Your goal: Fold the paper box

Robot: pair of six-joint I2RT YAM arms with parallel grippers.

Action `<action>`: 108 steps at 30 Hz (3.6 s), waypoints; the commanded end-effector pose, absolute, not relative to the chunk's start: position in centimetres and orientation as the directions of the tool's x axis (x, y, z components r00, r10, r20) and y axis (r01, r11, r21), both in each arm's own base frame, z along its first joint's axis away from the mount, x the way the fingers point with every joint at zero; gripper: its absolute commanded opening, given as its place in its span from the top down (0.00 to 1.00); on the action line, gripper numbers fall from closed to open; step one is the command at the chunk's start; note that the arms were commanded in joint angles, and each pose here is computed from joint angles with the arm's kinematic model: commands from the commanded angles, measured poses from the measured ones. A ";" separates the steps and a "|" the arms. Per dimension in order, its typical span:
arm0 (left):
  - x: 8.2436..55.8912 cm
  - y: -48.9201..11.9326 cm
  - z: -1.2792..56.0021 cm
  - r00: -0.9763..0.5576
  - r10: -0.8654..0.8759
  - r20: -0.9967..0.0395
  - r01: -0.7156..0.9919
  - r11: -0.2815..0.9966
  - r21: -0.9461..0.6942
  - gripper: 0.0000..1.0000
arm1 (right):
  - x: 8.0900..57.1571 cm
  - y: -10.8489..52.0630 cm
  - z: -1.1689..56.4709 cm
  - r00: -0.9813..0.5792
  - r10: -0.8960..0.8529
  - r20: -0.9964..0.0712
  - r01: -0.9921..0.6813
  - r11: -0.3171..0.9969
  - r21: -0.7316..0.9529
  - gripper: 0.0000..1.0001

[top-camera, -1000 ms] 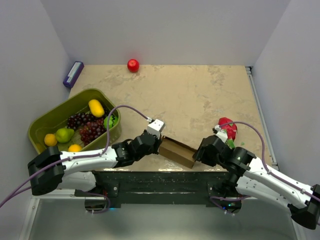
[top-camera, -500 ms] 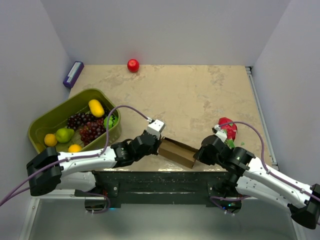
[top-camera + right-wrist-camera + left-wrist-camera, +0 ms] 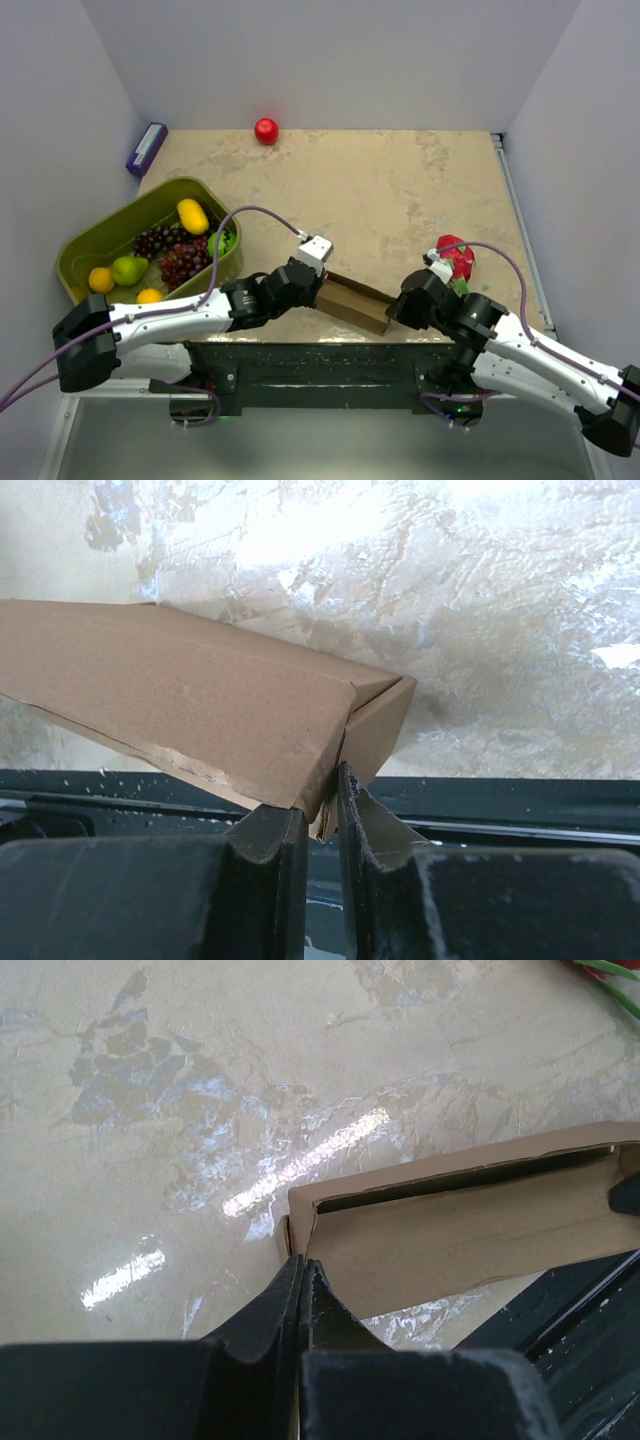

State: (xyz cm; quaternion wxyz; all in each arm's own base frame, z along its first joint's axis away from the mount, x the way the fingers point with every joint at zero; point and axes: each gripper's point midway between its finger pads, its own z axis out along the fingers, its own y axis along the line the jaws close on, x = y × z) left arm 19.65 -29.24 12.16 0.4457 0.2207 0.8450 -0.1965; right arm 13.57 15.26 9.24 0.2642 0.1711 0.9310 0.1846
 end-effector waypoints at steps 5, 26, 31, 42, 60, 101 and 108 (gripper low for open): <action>19.8 -31.3 16.8 -0.480 0.091 -0.872 0.564 0.794 -0.228 1.00 | 12.3 11.8 5.4 -0.833 0.338 -0.439 0.260 0.938 0.230 0.99; 19.8 -29.1 14.9 -0.468 0.105 -0.877 0.529 0.828 -0.184 1.00 | 12.2 11.7 5.4 -0.830 0.345 -0.439 0.264 0.935 0.236 0.99; 19.6 -29.0 13.9 -0.484 0.118 -0.867 0.528 0.829 -0.182 1.00 | 12.3 11.8 5.5 -0.830 0.345 -0.439 0.263 0.935 0.237 0.99; 19.3 -27.7 12.3 -0.508 0.122 -0.853 0.496 0.851 -0.174 1.00 | 12.3 11.8 5.5 -0.826 0.350 -0.443 0.265 0.933 0.243 0.99; 18.2 -26.1 8.7 -0.562 0.166 -0.810 0.477 0.865 -0.154 1.00 | 12.4 11.7 5.7 -0.821 0.353 -0.448 0.264 0.932 0.250 0.97; 17.7 -27.0 8.0 -0.587 0.183 -0.789 0.498 0.849 -0.174 1.00 | 16.2 16.6 16.1 -0.672 0.579 -0.461 0.193 0.739 0.646 0.33; 17.6 -27.0 8.1 -0.585 0.183 -0.790 0.500 0.849 -0.173 1.00 | 16.3 16.6 14.6 -0.675 0.582 -0.454 0.226 0.748 0.624 0.34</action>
